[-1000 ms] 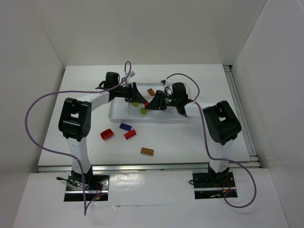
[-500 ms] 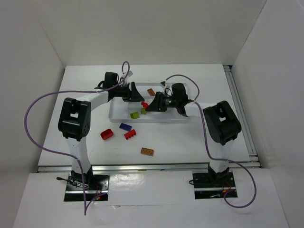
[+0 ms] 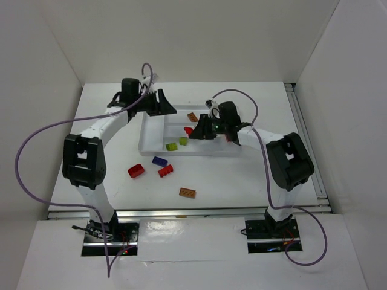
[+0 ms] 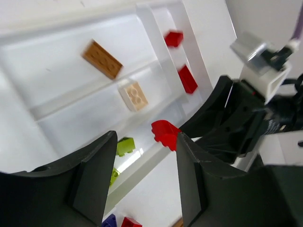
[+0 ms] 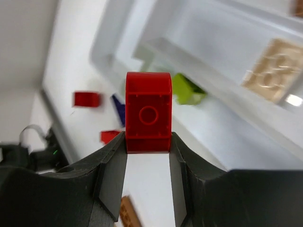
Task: Sort the legos into containers by color
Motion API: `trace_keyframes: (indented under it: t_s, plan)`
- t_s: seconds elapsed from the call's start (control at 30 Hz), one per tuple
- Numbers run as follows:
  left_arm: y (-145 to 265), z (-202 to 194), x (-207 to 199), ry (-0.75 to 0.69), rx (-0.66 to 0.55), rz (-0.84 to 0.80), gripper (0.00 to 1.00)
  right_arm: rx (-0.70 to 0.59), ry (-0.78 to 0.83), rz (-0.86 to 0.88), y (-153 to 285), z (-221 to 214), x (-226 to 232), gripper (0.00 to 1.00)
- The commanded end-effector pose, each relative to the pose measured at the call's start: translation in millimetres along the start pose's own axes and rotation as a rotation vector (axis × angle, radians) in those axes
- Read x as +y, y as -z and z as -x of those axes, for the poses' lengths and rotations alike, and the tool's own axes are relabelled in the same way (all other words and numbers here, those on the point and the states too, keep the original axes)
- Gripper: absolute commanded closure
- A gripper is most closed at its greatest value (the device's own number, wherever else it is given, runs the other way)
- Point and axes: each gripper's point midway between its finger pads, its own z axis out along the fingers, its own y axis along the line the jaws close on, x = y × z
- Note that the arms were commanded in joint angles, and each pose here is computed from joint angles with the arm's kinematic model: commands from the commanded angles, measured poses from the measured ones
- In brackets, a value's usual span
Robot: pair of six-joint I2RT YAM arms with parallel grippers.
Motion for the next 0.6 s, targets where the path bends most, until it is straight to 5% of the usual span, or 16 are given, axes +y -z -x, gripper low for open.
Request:
trace_keyframes:
  t_s: [0.0,0.17,0.57]
  plan:
    - [49.6,61.2,-24.0,-0.064,-0.186,0.165,0.37,-0.115,0.038,-0.24,20.4,39.5,-12.7,0.91]
    - [89.7,47.1,15.2,0.055,-0.246,0.497,0.37,-0.251,-0.018,-0.681,73.2,58.2,-80.3,0.91]
    - [142.6,-91.1,68.7,0.23,-0.041,0.894,0.3,-0.226,-0.045,-0.895,110.0,42.5,-126.8,0.91]
